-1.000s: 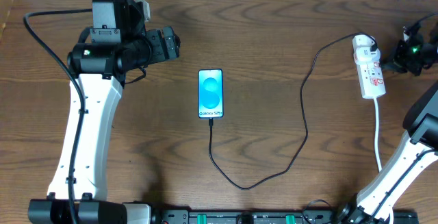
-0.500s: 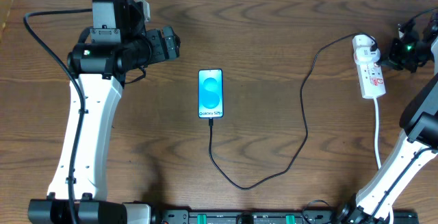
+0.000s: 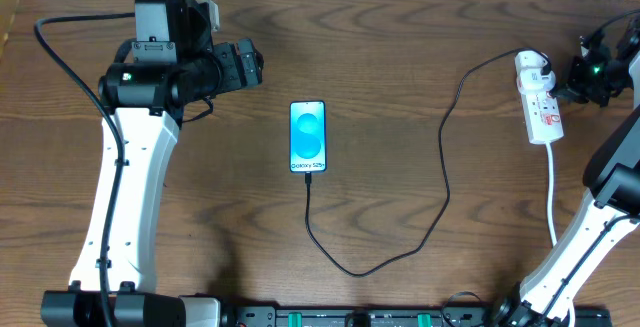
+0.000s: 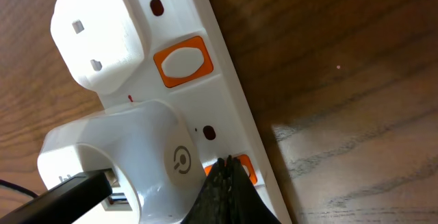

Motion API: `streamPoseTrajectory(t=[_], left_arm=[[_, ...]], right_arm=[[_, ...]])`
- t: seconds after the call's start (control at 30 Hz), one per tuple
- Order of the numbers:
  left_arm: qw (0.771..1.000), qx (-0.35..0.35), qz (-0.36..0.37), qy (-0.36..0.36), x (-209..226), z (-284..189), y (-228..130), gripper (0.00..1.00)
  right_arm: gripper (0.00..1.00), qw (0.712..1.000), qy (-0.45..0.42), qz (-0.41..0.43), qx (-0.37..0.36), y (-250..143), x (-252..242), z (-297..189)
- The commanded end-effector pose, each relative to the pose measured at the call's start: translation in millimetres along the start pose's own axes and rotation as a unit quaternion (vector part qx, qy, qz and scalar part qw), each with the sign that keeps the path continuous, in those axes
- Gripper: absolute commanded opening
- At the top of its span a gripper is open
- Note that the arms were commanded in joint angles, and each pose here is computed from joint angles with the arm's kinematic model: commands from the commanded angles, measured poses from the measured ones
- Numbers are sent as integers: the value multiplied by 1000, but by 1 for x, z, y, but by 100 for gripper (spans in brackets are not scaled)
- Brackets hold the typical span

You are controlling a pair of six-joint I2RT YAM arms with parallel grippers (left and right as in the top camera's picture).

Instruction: Plug charger to phone and switch on socket

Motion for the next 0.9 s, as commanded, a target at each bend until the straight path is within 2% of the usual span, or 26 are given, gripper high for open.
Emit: streamPoseTrajectory(t=[0.0,0.37,0.6,0.87], left_arm=[[1000,-3,-2,8,3,-1,2,95],[1000,-3,-2,8,3,-1,2,95],[1000,-3,-2,8,3,-1,2,95],[1000,-3,-2,8,3,-1,2,95]], right_arm=[[1,999,24,-17,36,-11,22,25],[1,998,26,-36,40,-11,40,33],[1,999,29,-15,39,-11,47,40],[1,993,94,25,61,-25,63,48]])
Point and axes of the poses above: each gripper's point midway between its finger pads, its own z axis out along the fingers, its own x axis along the line the jaws close on, y = z × x, the point moved 2 cm from there along -z, back along the fingers, and after that the axes turned 2 degrees about -z, right-handed, at the moved point
